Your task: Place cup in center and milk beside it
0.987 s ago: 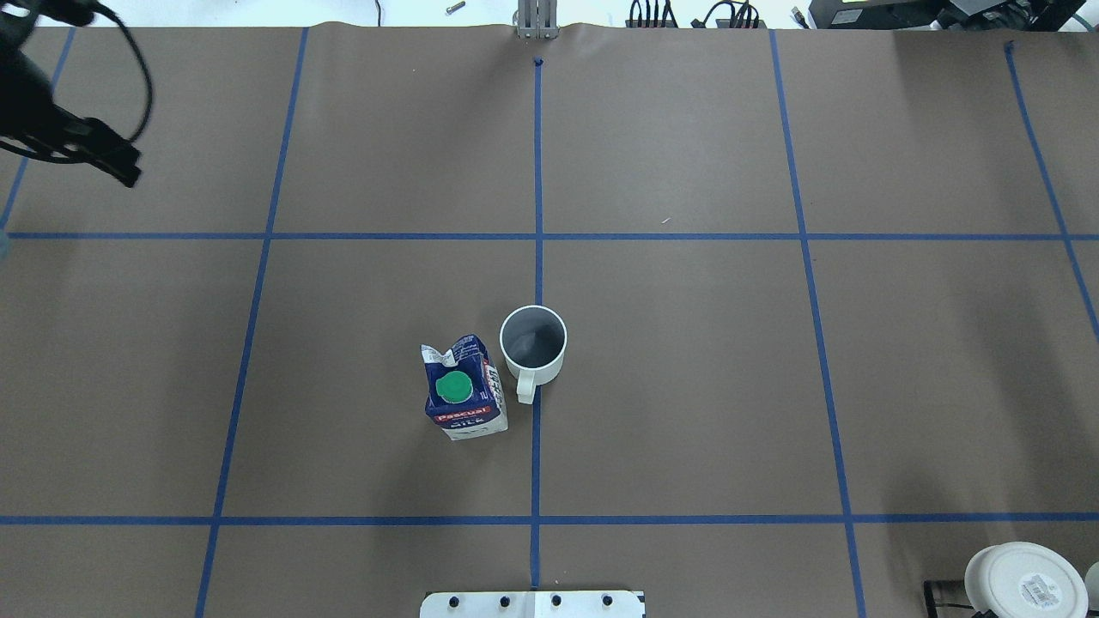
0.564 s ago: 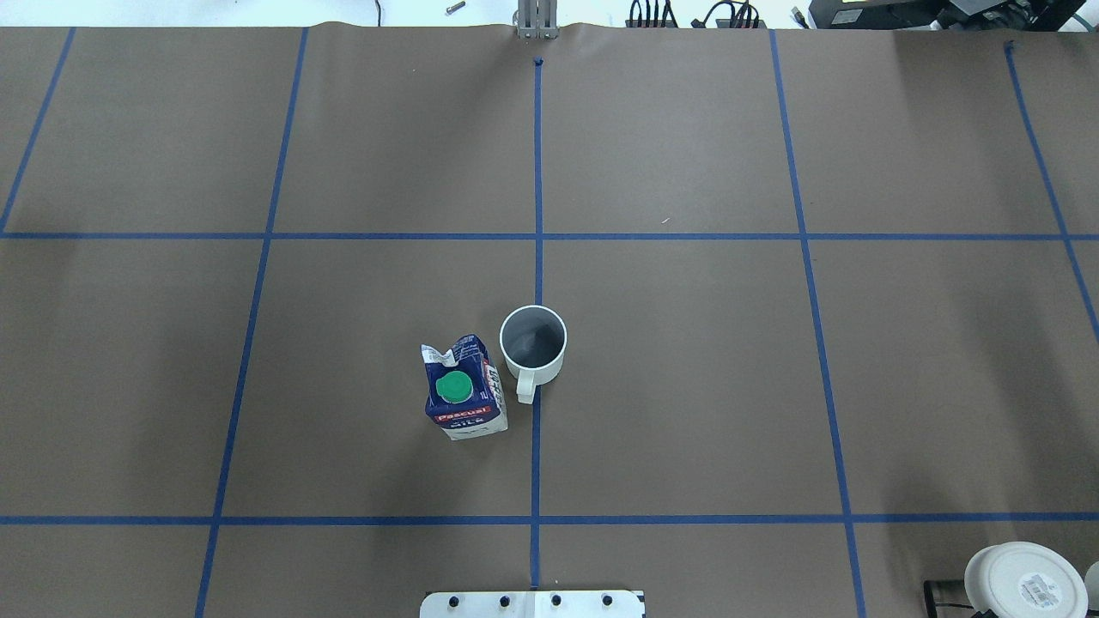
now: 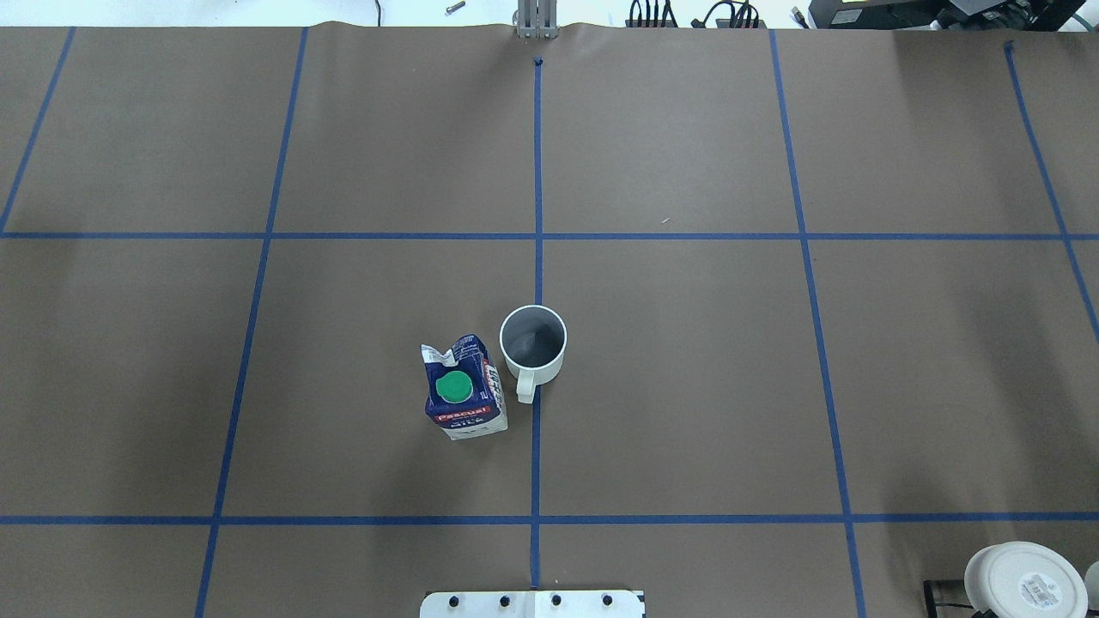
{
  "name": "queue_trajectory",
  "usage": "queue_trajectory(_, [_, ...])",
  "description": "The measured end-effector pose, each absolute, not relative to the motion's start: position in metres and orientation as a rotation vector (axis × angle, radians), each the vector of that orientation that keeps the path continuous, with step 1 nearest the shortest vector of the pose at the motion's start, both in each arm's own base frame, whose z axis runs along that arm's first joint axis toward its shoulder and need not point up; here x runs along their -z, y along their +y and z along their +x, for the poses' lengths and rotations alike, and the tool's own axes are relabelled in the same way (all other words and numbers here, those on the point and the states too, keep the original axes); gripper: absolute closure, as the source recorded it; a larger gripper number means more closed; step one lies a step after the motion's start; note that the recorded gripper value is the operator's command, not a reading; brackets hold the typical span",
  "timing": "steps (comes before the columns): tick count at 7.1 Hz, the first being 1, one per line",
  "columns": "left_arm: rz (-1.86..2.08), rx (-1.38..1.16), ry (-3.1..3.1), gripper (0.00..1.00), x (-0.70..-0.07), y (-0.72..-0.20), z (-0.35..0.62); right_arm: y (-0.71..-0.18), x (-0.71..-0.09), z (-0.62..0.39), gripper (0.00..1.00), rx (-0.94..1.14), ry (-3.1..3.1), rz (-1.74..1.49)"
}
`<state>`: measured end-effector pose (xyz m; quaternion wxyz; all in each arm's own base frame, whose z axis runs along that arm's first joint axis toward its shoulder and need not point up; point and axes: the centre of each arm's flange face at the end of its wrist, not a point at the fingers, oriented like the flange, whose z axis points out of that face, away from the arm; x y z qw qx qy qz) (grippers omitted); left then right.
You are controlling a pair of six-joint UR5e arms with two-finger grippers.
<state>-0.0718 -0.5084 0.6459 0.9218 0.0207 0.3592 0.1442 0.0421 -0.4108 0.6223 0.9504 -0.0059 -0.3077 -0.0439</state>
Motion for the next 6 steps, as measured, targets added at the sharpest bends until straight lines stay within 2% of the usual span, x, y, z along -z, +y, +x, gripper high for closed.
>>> queue_trajectory(6, [0.062, -0.297, 0.729, 0.02, -0.6435, -0.5021, -0.0768, -0.4112, -0.6211, 0.0421, 0.00, 0.090, -0.625, -0.009])
